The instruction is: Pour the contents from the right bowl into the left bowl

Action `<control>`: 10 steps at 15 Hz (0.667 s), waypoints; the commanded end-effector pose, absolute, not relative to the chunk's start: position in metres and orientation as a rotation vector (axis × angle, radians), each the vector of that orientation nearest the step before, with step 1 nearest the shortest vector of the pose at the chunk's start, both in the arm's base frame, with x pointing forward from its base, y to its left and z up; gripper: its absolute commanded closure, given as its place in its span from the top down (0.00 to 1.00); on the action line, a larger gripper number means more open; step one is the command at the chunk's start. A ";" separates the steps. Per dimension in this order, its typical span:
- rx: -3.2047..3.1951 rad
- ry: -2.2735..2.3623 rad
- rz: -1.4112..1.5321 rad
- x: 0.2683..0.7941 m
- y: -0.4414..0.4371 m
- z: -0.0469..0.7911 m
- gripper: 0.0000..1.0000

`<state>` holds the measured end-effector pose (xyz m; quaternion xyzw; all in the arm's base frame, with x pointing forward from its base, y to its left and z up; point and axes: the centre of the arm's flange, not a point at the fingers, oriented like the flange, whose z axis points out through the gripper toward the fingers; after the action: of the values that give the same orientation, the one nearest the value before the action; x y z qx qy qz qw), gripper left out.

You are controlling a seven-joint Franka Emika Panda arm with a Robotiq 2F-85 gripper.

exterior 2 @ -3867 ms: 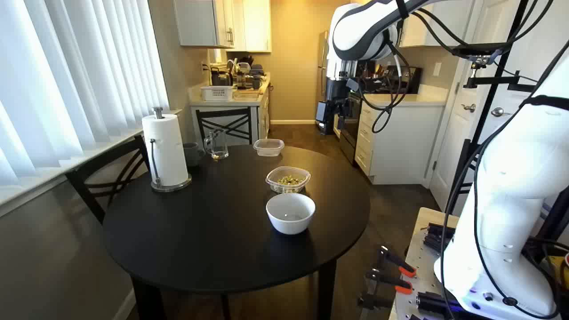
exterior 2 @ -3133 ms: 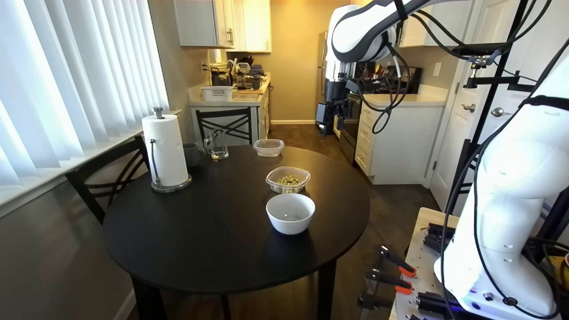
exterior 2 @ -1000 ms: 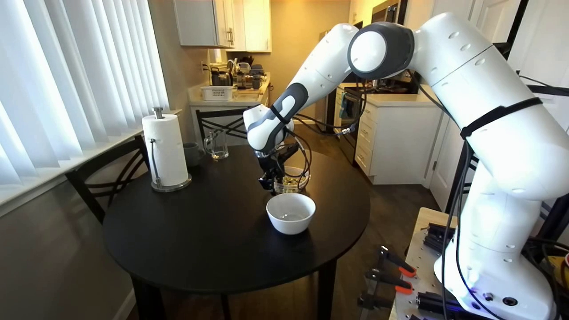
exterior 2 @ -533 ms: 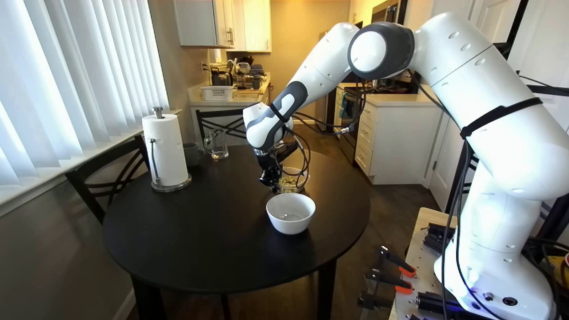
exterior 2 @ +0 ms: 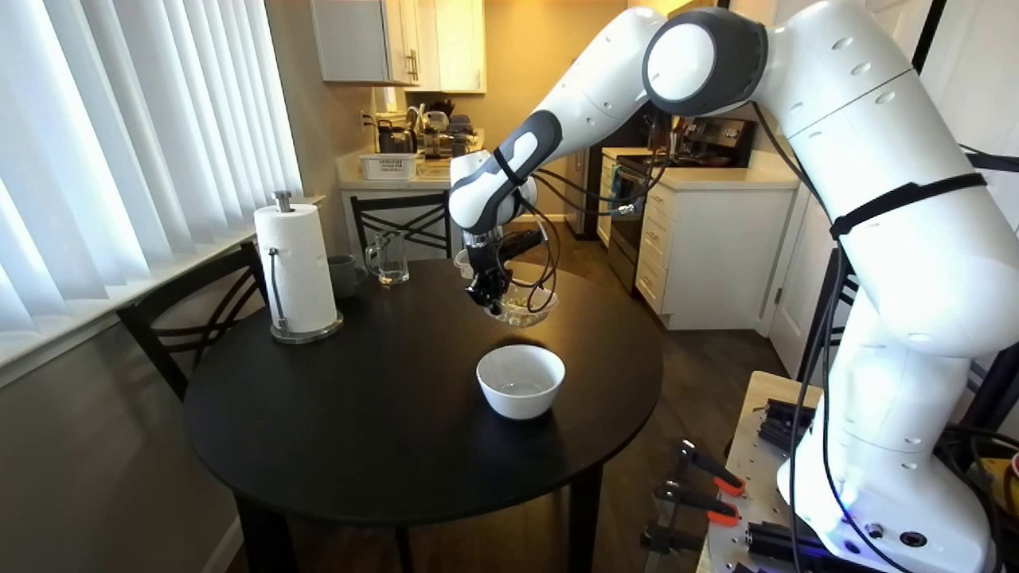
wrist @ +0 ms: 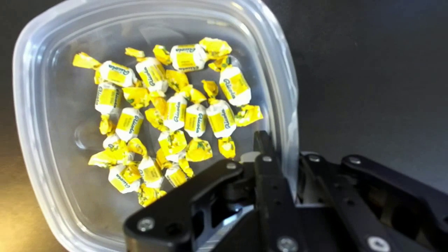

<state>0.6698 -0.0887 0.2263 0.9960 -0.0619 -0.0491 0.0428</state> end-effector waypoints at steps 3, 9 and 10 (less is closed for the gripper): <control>3.135 -0.418 -0.122 0.610 -0.074 0.318 0.04; 3.291 -0.161 -0.295 0.559 0.008 0.372 0.05; 3.343 -0.097 -0.324 0.555 0.022 0.378 0.05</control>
<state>0.5880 -0.0106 0.3533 0.9927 -0.0733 -0.0807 -0.0525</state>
